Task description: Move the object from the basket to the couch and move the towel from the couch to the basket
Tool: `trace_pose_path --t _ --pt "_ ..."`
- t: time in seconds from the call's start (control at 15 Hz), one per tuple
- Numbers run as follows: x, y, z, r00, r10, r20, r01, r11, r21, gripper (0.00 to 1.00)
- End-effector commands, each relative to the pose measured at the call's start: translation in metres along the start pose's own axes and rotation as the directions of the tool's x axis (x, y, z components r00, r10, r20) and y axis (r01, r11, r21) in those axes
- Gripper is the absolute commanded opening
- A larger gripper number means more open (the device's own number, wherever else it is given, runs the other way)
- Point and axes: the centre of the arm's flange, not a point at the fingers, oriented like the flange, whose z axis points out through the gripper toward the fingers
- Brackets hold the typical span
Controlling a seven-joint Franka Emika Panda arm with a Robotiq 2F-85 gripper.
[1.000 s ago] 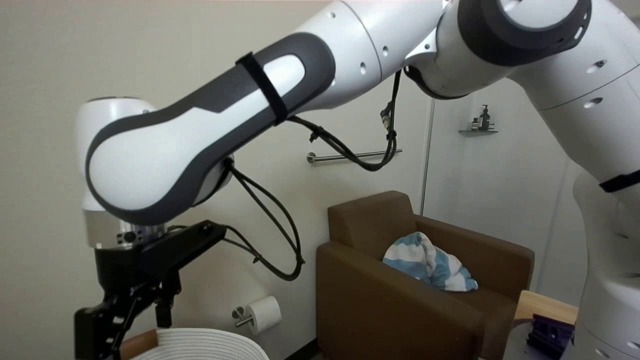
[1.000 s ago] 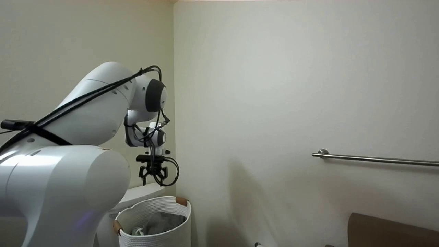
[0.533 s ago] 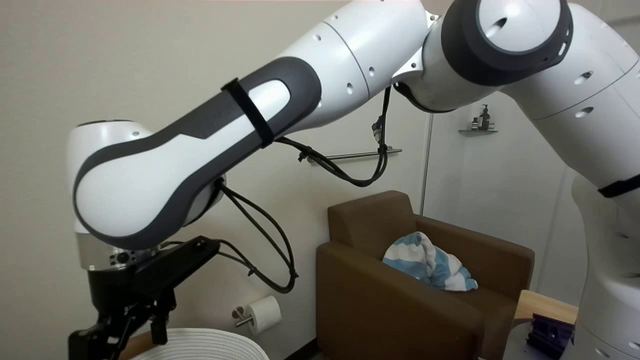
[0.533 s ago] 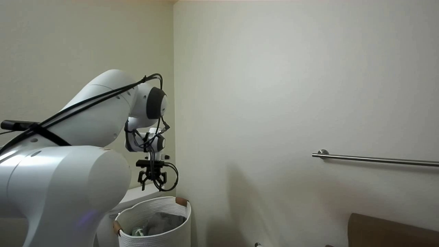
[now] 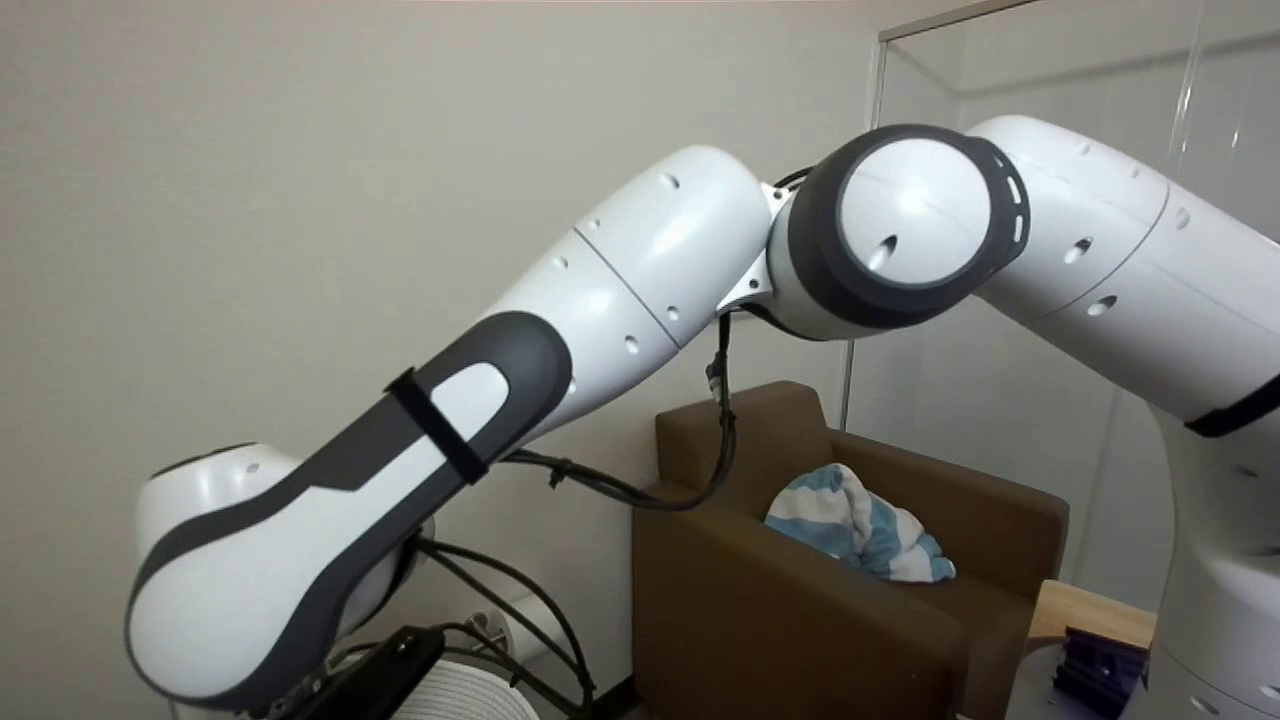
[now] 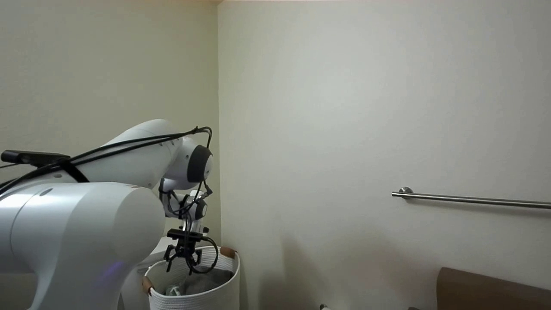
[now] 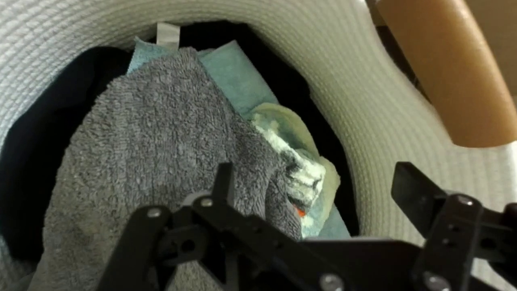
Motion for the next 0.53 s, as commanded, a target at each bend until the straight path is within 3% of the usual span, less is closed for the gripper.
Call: trace_pose_path --t 0.0,0.27,0.47 --pt "0.024 -0.005 0.018 0.994 0.108 -0.033 -0.11 0.993 -0.04 1.0" --pt "0.033 -0.036 0.011 0.952 0.233 -0.2 -0.26 0.957 -0.124 1.0" --pt "0.041 -0.05 0.009 0.916 0.298 -0.27 -0.359 0.909 -0.214 1.0"
